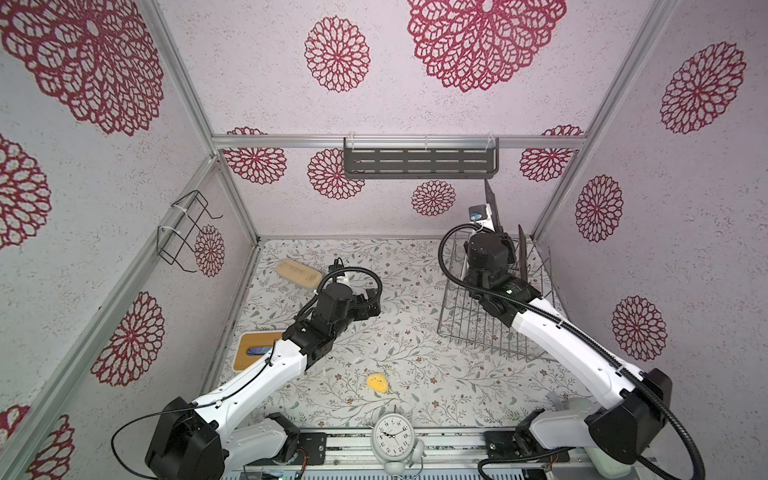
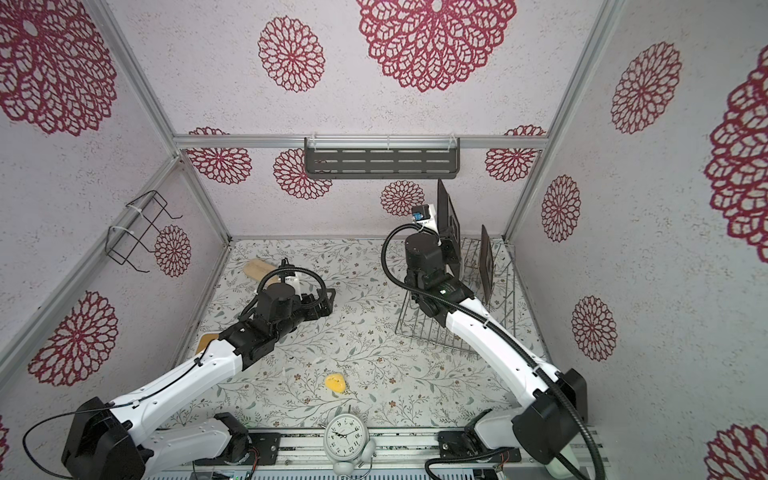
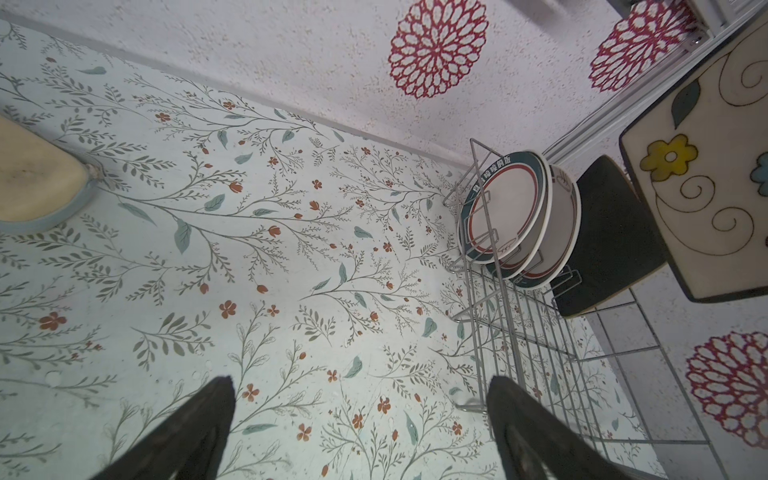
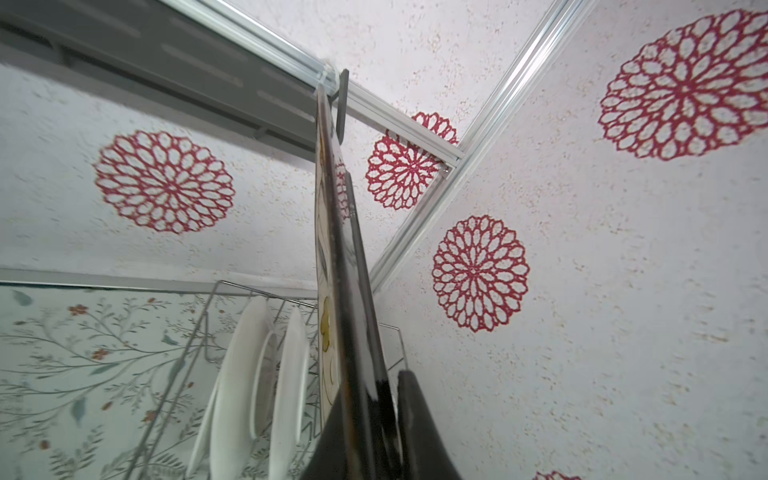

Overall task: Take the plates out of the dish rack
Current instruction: 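Close the right gripper on the flowered plate and lift it up from the rack, then swing the flowered plate toward the left gripper while the left gripper reaches to meet it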

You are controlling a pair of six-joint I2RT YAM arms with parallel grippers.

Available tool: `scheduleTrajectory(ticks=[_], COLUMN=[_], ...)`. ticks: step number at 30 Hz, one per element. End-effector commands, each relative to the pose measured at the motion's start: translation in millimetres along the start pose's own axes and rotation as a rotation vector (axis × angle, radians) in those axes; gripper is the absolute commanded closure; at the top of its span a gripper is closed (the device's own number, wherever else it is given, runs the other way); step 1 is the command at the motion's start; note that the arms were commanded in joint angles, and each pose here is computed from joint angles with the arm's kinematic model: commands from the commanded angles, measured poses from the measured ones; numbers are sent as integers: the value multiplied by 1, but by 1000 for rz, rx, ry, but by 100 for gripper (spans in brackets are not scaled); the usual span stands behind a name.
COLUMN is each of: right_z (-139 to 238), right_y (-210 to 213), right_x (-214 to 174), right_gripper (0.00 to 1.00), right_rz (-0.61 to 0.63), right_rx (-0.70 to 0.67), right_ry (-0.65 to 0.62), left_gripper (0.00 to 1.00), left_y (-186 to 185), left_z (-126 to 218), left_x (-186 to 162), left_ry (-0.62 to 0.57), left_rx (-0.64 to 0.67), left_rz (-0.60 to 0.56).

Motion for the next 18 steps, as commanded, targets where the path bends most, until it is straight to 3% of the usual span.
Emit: scheduleTrajectory(ticks=[1,18], right_z=[34,88], right_y=[-61,-49], right_x=[53,50], right_gripper=[100,100], right_rz=[-425,-798], right_rx=[65,581], right_ry=[-140,-256], left_gripper=[1,1], left_y=[-14,-34], left_z=[-2,-6], left_x=[14,24], left_ry=[-49,-50], left_rx=[-44,-239], left_rz=[21,182])
Point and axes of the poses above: each gripper's point midway between its finger pads, its own z axis back along the fingers, its own y axis along the line the jaws close on, x = y × z, the point moved 3 cm from there along z, back along the fingers
